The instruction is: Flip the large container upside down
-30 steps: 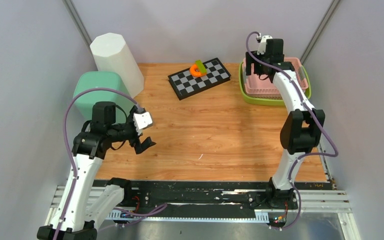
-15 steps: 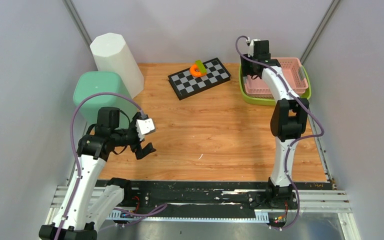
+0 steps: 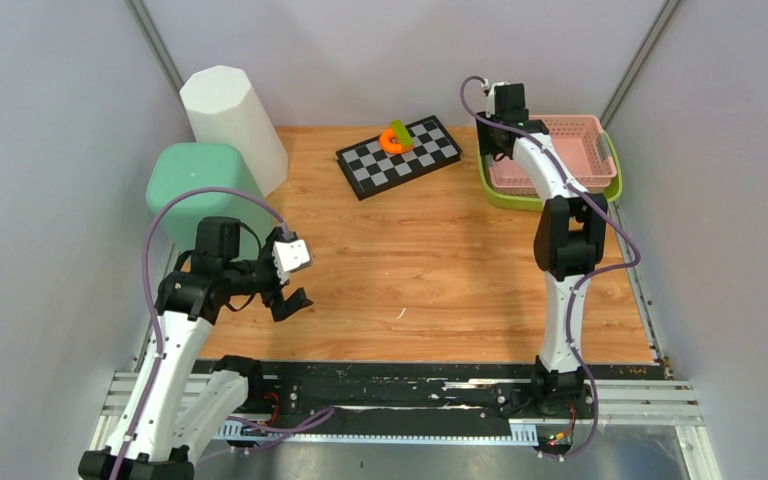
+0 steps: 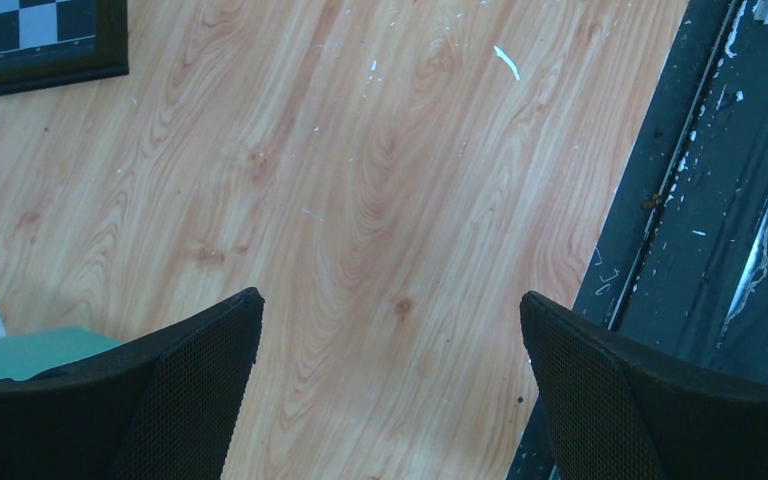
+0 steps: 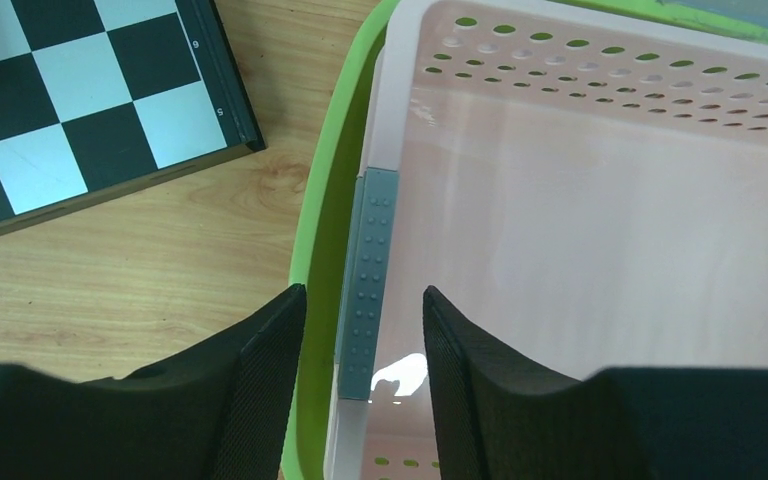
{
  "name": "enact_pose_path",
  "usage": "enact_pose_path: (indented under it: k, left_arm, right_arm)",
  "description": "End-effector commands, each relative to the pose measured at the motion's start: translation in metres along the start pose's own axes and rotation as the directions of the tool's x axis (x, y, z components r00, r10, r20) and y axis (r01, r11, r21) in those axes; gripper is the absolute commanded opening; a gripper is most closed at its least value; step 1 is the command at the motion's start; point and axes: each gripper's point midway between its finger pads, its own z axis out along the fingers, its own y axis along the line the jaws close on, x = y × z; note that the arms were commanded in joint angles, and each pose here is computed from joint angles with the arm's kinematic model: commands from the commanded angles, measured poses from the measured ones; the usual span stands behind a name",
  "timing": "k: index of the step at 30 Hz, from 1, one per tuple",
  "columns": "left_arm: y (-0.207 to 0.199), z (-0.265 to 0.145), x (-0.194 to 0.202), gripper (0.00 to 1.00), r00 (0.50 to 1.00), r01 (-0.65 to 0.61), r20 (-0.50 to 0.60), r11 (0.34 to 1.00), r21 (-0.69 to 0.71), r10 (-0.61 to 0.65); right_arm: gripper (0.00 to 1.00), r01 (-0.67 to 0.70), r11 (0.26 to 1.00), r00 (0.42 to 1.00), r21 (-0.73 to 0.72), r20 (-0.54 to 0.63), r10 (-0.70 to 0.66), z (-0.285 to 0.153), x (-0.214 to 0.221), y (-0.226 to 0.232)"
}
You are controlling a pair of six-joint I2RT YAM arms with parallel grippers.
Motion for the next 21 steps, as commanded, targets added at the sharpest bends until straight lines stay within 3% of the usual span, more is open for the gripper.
enact_pose_path:
  k: [1, 21]
  left_arm:
    - [-0.004, 0.001, -0.003, 1.00, 1.000, -0.017, 0.026, 1.000, 0.015, 0.017]
    - [-0.008, 0.002, -0.001, 1.00, 1.000, -0.016, 0.022, 0.999, 0.034, 0.015]
  right_arm:
    - [0.47, -0.042, 0.999, 0.998, 0.017, -0.036, 0.043, 0.006, 0.010, 0.006]
    - [0.29, -0.104, 0.994, 0.993, 0.029, -0.060, 0.106, 0.014, 0.018, 0.008]
